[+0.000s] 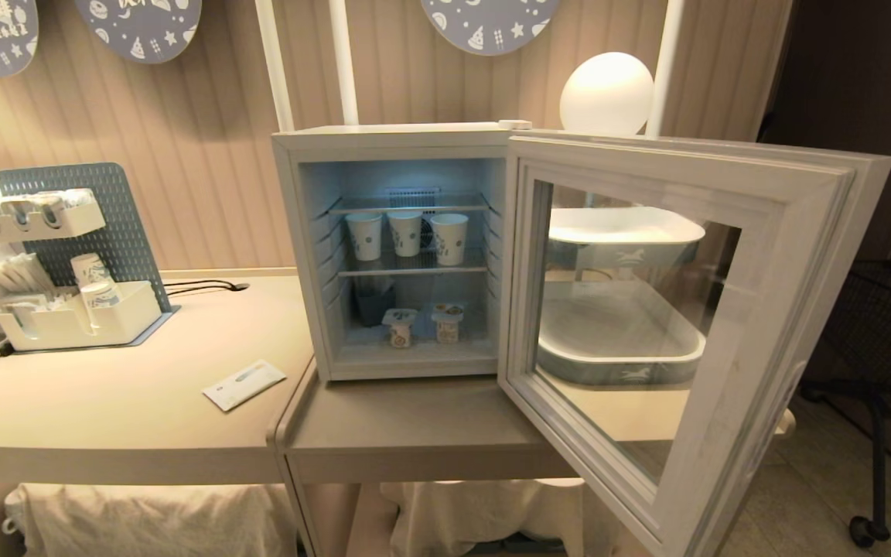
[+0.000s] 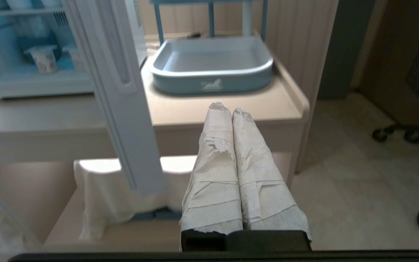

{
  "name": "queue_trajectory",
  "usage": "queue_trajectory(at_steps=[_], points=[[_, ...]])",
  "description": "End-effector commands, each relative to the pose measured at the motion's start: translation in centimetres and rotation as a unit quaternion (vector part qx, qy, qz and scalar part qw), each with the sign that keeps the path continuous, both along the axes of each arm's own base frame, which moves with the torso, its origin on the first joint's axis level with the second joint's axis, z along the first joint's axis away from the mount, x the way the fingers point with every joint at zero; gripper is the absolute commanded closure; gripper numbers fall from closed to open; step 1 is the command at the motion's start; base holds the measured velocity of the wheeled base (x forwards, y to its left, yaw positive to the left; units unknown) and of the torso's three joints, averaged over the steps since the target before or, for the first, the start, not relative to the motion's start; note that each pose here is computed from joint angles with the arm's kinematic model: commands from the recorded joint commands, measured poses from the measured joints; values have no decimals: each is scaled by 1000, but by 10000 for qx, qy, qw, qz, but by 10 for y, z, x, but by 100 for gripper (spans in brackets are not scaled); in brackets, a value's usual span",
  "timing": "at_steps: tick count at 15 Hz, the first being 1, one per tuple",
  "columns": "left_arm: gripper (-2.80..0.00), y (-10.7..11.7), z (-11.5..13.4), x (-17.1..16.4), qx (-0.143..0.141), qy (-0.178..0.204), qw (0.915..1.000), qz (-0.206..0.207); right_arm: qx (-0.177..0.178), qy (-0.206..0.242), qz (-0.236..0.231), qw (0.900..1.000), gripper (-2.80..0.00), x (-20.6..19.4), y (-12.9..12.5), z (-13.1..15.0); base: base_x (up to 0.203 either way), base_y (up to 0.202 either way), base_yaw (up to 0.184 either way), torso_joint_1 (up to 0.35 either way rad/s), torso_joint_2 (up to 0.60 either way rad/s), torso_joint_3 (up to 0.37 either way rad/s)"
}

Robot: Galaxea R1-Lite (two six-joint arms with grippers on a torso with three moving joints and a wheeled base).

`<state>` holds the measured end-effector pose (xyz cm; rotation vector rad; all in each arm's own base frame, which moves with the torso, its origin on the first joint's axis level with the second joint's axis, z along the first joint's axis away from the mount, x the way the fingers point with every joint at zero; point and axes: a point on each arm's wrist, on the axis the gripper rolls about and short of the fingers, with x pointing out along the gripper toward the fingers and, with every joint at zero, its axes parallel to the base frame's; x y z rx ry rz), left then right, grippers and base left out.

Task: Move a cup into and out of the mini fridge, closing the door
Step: Close the freezer door

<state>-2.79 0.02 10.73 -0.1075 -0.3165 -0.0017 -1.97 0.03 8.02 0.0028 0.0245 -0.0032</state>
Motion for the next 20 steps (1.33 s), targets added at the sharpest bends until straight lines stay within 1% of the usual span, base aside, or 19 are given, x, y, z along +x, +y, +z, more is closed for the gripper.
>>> queue_trajectory(at_steps=[1,2,3,5,6,7,8,9,10,11,12,13,14,17,19,20], points=[[0,0,-11,4,-5,184,9998,7,219,438,18,9988,0,10,0,17,0,0,0,0,0,0],[0,0,-11,4,-5,184,9998,7,578,765,15,9954,0,21,0,34,0,0,0,0,0,0],[0,0,-11,4,-12,177,9998,4,896,1250,18,9881,0,41,0,51,0,0,0,0,0,0],[0,0,-11,4,-20,176,9998,10,1435,2083,195,9673,0,91,2,70,0,0,0,0,0,0],[0,0,-10,4,-20,184,9998,6,1748,2361,425,9549,0,121,2,74,0,0,0,0,0,0],[0,0,-10,4,-19,184,9998,2,2040,2520,717,9433,0,145,0,75,0,0,0,0,0,0],[0,0,-10,4,-19,184,9998,3,2408,2652,1189,9260,0,170,-3,73,0,0,0,0,0,0],[0,0,-11,4,-22,177,9998,1,2820,2730,1914,8996,0,190,-9,71,0,0,0,0,0,0],[0,0,-10,4,-19,184,9998,4,3125,2704,2566,8737,0,202,-17,71,0,0,0,0,0,0],[0,0,-10,4,-20,184,9998,10,3333,2638,3134,8492,0,210,-25,70,0,0,0,0,0,0],[0,0,-10,4,-19,184,9998,2,3431,2594,3464,8337,0,214,-30,69,0,0,0,0,0,0],[0,0,-10,4,-19,184,9998,2,3455,2561,3553,8300,0,215,-32,67,0,0,0,0,0,0],[0,0,-10,4,-20,184,9998,10,3440,2582,3612,8274,0,214,-30,66,0,0,0,0,0,0],[0,0,-10,4,-27,184,9998,7,3354,2633,3816,8201,0,215,-20,66,0,0,0,0,0,0],[0,0,-10,4,-19,180,9998,2,3288,2724,3963,8128,0,214,-9,65,0,0,0,0,0,0],[0,0,-10,4,-19,184,9998,4,3227,2740,3974,8142,0,214,-3,66,0,0,0,0,0,0]])
